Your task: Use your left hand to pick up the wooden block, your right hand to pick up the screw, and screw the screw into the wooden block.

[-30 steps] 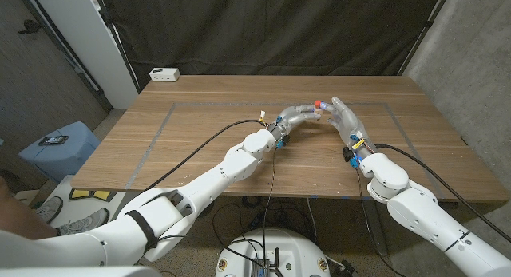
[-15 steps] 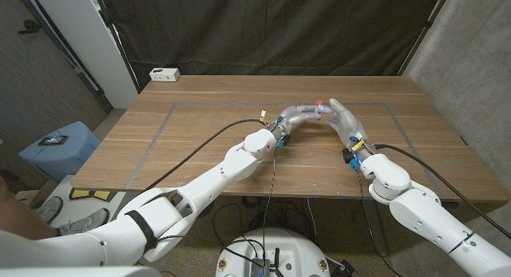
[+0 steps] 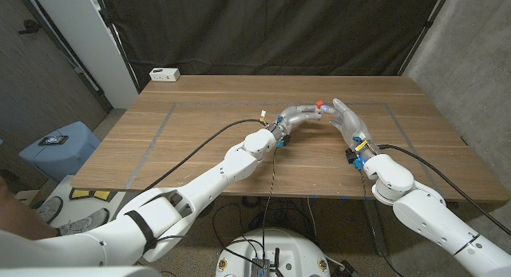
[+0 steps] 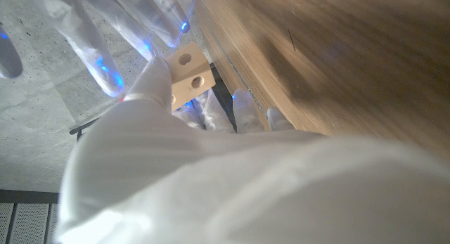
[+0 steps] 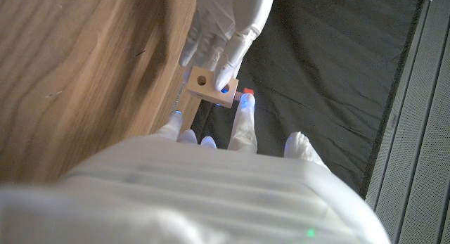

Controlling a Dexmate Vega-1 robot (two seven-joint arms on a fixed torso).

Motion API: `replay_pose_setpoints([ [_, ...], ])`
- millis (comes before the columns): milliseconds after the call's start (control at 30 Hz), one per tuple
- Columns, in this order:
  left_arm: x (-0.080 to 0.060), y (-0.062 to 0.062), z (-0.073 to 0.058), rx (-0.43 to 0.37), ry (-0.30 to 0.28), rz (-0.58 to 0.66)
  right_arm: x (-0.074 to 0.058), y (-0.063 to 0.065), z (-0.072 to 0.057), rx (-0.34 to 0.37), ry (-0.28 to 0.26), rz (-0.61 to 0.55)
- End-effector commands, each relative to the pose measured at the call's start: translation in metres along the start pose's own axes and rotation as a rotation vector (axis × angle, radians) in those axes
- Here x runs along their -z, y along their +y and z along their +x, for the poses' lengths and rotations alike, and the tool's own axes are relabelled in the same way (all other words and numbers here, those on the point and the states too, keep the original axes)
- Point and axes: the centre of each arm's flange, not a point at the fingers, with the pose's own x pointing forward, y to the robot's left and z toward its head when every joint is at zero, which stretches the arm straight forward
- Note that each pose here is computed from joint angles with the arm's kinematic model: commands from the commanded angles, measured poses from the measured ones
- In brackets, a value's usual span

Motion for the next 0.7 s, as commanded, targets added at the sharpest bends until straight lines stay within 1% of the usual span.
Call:
replay_pose_setpoints([
  [33,0.001,-0.001,-0.001,0.003,0.002,0.0,0.0,-0.012,-0.004,0.036,0.003,-0.017],
  [267,0.001,-0.001,-0.003,0.001,0.003,0.002,0.001,-0.016,-0.002,0.04,0.001,-0.022],
  [467,0.001,-0.002,-0.003,0.003,0.004,0.002,0.002,-0.018,0.005,0.02,-0.005,-0.025],
  [700,0.001,-0.001,-0.004,0.001,0.008,0.001,0.001,-0.018,0.012,-0.006,-0.012,-0.036],
])
